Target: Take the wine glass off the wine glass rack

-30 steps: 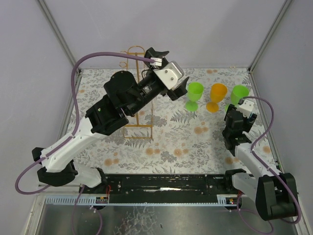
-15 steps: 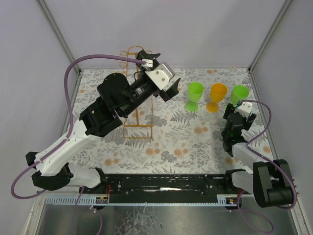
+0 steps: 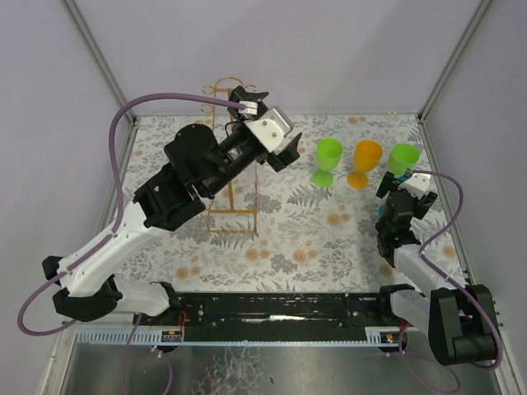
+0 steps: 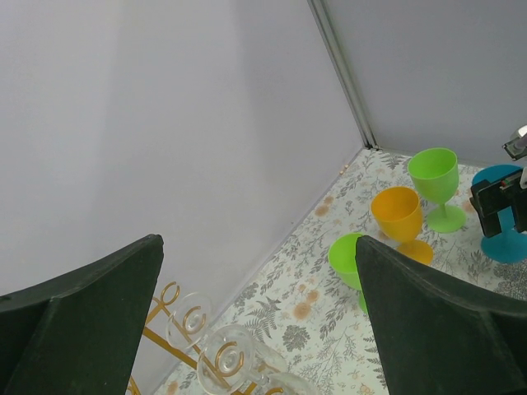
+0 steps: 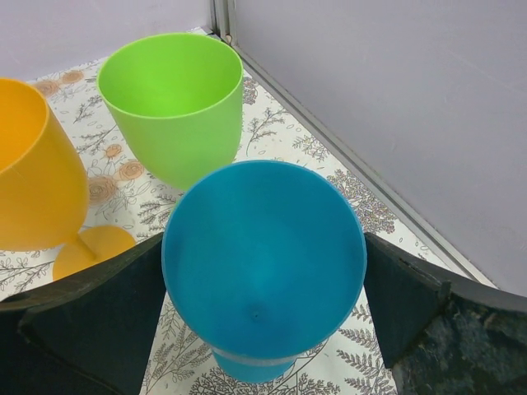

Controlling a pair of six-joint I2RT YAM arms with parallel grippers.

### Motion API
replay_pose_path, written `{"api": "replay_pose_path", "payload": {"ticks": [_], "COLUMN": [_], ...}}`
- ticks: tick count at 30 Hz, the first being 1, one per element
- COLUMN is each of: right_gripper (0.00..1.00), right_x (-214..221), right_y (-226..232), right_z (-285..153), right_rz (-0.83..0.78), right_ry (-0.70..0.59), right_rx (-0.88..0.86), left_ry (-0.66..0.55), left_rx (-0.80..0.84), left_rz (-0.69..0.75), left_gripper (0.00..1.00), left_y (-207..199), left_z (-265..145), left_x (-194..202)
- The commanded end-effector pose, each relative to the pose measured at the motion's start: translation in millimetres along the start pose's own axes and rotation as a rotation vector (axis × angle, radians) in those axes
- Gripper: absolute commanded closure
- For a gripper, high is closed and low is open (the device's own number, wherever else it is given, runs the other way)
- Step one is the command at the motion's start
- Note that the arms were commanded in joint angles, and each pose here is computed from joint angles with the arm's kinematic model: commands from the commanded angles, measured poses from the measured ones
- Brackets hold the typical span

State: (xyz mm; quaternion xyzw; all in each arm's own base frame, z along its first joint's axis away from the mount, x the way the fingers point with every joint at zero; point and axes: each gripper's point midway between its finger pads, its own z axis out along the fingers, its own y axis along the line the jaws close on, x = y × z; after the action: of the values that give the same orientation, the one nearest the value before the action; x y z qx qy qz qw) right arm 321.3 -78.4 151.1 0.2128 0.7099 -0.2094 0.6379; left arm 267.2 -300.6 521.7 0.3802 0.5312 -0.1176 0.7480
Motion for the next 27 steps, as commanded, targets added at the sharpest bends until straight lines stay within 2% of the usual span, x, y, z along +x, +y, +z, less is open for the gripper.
{"api": "replay_pose_path", "payload": {"ticks": [1, 5, 10, 16, 19, 20, 22, 27], "right_gripper": [0.01, 0.01, 0.01, 0.01, 0.01, 0.01, 0.00, 0.01], "right_x": [-34, -61, -116, -191, -233, -232, -261, -284], "right_y": [2, -7, -23, -15, 18, 33, 60, 141], "right_z": [2, -5, -25, -46, -52, -50, -57, -69], "right_rz": [0.078, 0.122, 0.232, 0.375, 0.410, 0.405, 0.432, 0.479], "right_ry": [-0.057, -0.108, -0.227, -0.317, -0.284, -0.235, -0.191, 0.023], "right_rx": [0.006, 0.025, 0.031, -0.090, -0.256, -0.314, -0.444, -0.778], "left_ry": [-0.072, -0.072, -0.079, -0.061, -0.019, -0.008, 0.007, 0.042], "left_rx": [-0.044, -0.058, -0.081, -0.145, -0.204, -0.234, -0.272, -0.362], "left_rz": [-0.022, -0.022, -0.026, -0.092, -0.182, -0.218, -0.291, -0.496], "left_gripper": [0.00, 0.00, 0.00, 0.00, 0.00, 0.00, 0.00, 0.00], "left_y": [15, 19, 26, 58, 95, 110, 132, 179], "left_z": [-6, -7, -5, 5, 13, 13, 12, 0], "left_x": [-19, -19, -22, -18, -3, 2, 13, 47]}}
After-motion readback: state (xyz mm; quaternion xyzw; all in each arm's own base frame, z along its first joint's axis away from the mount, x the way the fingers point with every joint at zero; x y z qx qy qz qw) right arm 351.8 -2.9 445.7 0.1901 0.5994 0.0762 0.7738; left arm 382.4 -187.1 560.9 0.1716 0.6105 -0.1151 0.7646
